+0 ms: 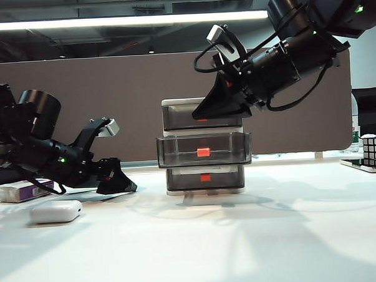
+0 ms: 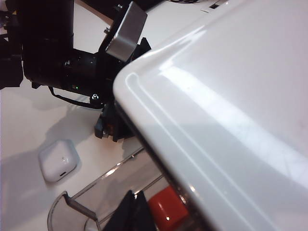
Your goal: Open the second layer of the drawer on the table, pick up the transparent tape on the table and put it in, and finally close the drawer.
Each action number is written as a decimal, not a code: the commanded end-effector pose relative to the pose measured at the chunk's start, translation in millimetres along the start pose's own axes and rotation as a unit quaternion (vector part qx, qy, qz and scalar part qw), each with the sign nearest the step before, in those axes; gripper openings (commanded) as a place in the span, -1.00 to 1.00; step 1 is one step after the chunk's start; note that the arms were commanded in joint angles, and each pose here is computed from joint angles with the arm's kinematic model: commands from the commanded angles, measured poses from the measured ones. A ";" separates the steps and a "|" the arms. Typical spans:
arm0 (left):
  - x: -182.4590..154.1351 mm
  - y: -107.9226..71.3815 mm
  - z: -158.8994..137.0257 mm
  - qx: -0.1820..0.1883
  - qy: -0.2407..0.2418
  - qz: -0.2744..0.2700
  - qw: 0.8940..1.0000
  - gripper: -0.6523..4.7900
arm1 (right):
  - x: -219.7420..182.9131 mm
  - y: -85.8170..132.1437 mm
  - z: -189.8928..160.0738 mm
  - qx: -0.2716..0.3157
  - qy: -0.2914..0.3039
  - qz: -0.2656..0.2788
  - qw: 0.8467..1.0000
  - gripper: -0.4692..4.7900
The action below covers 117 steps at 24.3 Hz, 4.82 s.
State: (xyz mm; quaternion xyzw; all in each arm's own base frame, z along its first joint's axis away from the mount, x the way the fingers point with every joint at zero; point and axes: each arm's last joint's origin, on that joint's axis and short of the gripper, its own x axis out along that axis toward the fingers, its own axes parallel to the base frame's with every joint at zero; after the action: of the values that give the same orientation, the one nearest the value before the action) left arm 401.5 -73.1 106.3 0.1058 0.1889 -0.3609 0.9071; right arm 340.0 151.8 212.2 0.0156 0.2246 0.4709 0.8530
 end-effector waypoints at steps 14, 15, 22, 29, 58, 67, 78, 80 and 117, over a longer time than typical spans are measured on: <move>0.8 -2.6 -9.5 -0.023 0.049 0.011 0.998 -0.02 | -0.8 1.3 3.9 -0.004 -0.007 0.002 1.000 -0.84; 0.8 -2.8 -9.8 -0.024 0.050 0.010 0.998 -0.22 | -0.8 1.3 3.7 -0.003 -0.006 0.002 1.000 -0.84; -2.2 -3.1 -5.6 -0.024 0.051 0.010 0.998 -0.44 | -0.8 1.3 2.5 0.001 -0.001 0.002 1.000 -0.84; -33.7 -7.7 35.8 -0.002 0.056 0.016 0.998 -0.44 | -0.8 1.3 2.6 0.001 -0.001 0.002 1.000 -0.84; -83.6 -148.5 133.1 0.102 -0.008 -0.133 0.986 -0.70 | -28.3 18.3 33.0 -0.033 -0.051 -0.003 0.998 -0.84; -48.4 -153.2 119.4 0.081 -0.023 -0.149 0.985 -0.70 | -37.3 19.0 38.8 -0.038 -0.061 -0.010 0.997 -0.84; -40.0 -160.6 117.0 0.091 -0.026 -0.146 0.985 0.11 | -37.1 19.1 37.5 -0.034 -0.056 -0.009 0.998 -0.84; -39.9 -160.2 117.1 0.091 -0.026 -0.140 0.986 0.37 | -37.0 19.1 36.9 -0.032 -0.053 -0.009 0.998 -0.84; -54.6 -167.8 91.7 0.072 0.113 -0.219 0.966 -0.78 | 0.1 -13.6 77.9 -0.070 -0.073 -0.061 0.993 -0.84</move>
State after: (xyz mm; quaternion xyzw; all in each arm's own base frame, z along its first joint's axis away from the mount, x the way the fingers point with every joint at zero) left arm 270.5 -187.9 203.4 0.1620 0.2936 -0.5467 0.7673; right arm 380.5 158.0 276.0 -0.0196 0.1340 0.4302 0.8925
